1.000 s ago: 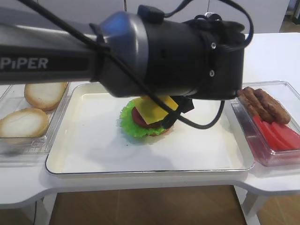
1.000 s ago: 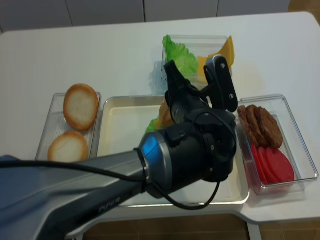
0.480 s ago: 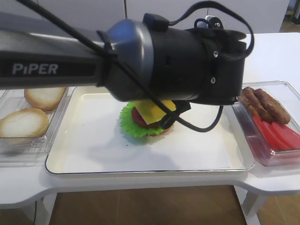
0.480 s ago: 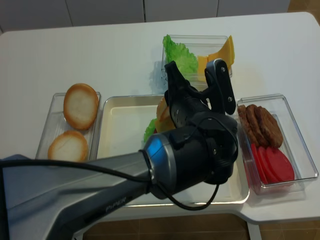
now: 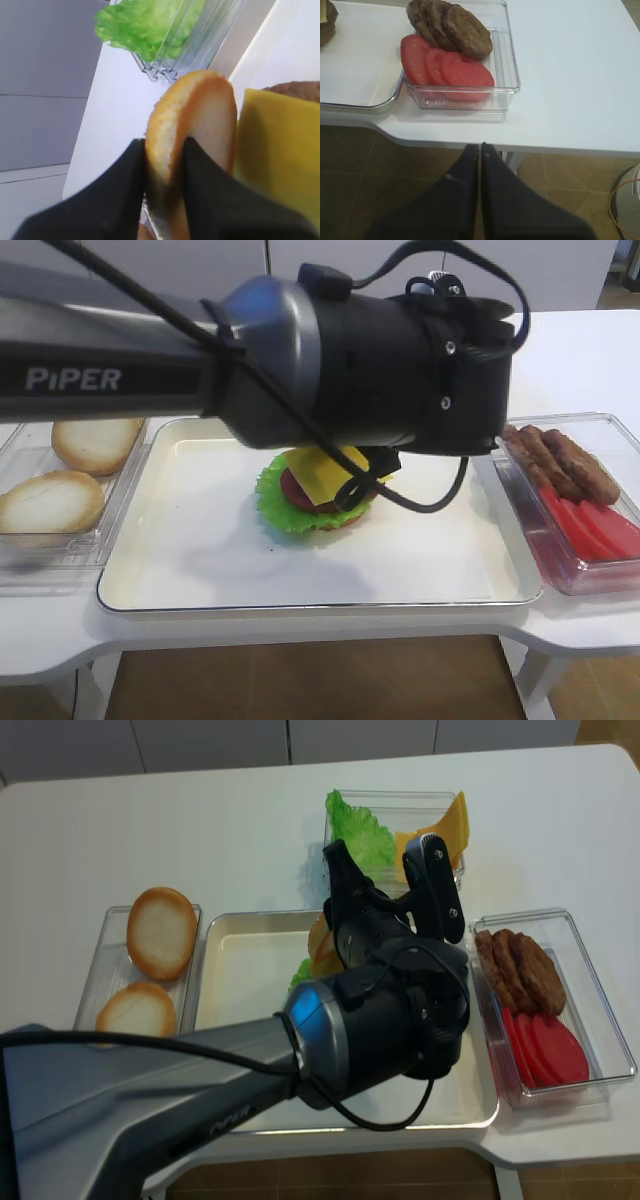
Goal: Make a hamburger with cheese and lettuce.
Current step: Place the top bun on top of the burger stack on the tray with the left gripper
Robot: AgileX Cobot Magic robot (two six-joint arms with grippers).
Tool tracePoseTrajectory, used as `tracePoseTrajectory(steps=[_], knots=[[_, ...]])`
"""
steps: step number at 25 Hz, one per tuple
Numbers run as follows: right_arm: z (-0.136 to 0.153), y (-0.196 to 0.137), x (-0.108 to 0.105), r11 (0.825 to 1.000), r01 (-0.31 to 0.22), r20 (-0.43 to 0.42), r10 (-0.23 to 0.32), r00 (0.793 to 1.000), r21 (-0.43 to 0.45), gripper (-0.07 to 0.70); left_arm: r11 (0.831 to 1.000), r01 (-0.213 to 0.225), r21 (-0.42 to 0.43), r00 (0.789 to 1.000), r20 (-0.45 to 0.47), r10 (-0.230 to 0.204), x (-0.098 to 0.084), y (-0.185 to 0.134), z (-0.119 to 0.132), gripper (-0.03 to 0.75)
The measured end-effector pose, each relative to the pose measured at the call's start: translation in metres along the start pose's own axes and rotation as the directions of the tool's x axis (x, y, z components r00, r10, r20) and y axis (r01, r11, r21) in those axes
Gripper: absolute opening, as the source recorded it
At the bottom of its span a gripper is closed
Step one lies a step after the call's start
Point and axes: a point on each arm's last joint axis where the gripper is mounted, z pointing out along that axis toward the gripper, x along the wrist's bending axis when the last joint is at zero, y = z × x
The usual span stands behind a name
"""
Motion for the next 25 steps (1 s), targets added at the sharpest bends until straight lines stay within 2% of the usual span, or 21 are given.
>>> tracePoseTrajectory(steps=[16,20,25], knots=[[0.0,0.0,0.0,1.0,0.0,0.0,0.0,1.0,0.0,0.024,1.0,-0.002,-0.002,1.0,0.003,0.002,-0.001,0.0,-0.002,0.166],[0.0,0.0,0.0,1.0,0.0,0.0,0.0,1.0,0.0,0.024,0.998,-0.04,-0.053,0.999,-0.036,0.038,-0.006,0.006,-0.014,0.166],[0.0,0.0,0.0,1.0,0.0,-0.002,0.0,1.0,0.0,0.024,0.985,-0.103,-0.136,0.99,-0.114,0.088,-0.008,0.015,-0.03,0.166]])
